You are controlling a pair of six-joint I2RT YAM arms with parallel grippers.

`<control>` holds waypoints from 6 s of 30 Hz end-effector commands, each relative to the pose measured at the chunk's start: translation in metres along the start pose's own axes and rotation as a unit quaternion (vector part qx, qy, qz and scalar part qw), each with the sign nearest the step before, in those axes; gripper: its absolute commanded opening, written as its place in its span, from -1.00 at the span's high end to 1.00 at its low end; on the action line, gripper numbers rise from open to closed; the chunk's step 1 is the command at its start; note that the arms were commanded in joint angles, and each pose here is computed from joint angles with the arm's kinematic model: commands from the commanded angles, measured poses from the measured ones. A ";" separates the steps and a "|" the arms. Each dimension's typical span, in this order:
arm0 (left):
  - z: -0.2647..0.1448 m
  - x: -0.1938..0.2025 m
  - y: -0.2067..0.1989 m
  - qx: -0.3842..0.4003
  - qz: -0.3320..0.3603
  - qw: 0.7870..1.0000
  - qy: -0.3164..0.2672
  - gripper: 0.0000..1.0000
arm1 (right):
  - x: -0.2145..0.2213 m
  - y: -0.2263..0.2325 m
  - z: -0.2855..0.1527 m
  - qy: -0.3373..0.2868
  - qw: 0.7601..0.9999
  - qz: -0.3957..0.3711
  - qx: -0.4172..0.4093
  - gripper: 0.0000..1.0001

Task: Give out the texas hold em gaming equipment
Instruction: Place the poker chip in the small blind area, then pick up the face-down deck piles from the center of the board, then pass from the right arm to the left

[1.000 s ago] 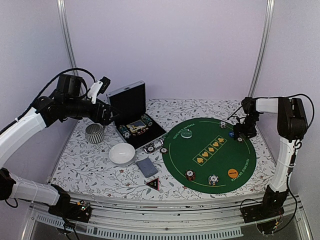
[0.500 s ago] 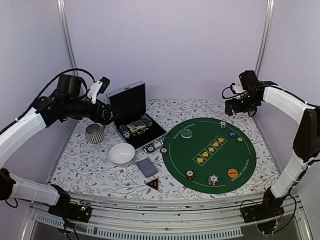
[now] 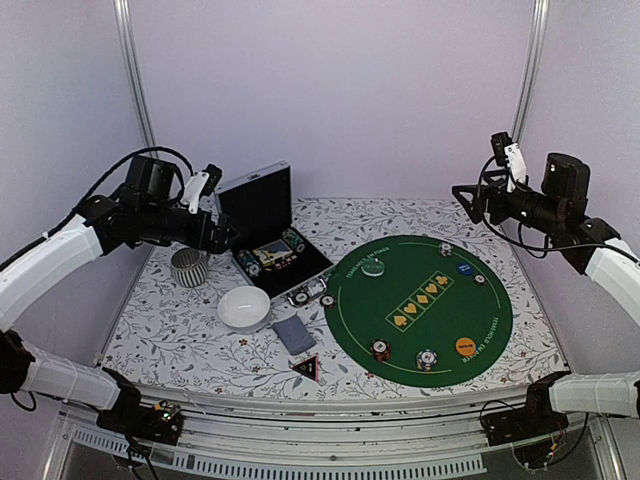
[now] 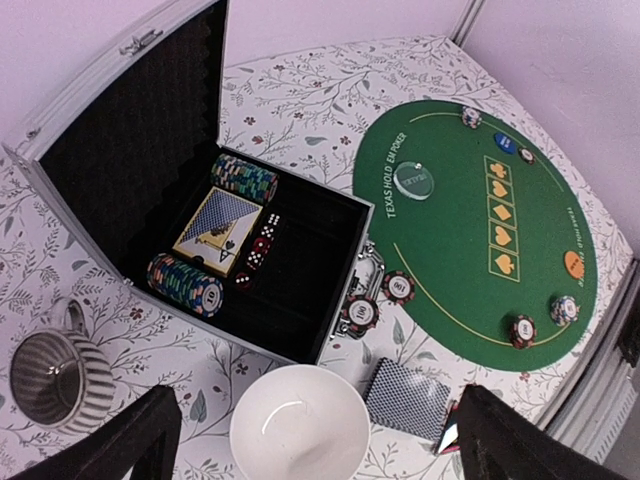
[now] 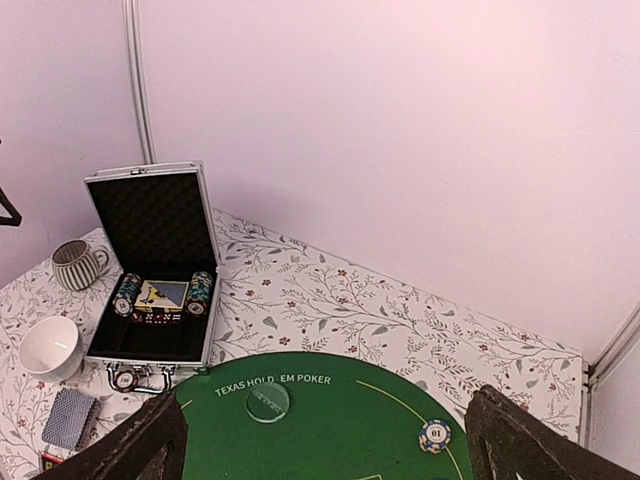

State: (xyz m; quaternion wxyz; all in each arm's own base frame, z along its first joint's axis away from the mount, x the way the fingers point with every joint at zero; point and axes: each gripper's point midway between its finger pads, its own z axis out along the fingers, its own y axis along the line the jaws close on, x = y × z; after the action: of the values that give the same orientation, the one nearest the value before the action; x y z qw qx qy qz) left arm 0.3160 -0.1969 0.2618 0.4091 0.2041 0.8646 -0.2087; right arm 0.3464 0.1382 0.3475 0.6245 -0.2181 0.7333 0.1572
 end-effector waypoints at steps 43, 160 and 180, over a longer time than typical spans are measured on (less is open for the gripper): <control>0.005 0.056 -0.009 0.001 -0.023 0.999 0.048 -0.96 | 0.209 0.321 0.134 0.351 0.926 -0.003 -0.140 -0.98; -0.046 0.078 -0.158 0.350 0.328 0.854 -0.202 -0.96 | 0.070 0.400 0.024 0.190 0.846 -0.255 -0.427 0.28; -0.047 0.072 -0.166 0.350 0.337 0.849 -0.210 -0.29 | 0.064 0.401 0.031 0.185 0.847 -0.272 -0.418 0.31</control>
State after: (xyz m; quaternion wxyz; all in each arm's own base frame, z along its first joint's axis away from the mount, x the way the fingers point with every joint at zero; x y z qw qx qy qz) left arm 0.1607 -0.2937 0.2489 0.5112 0.5576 0.5286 -0.3852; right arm 0.1564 0.4836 0.2547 0.3341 -0.6717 0.6184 0.2341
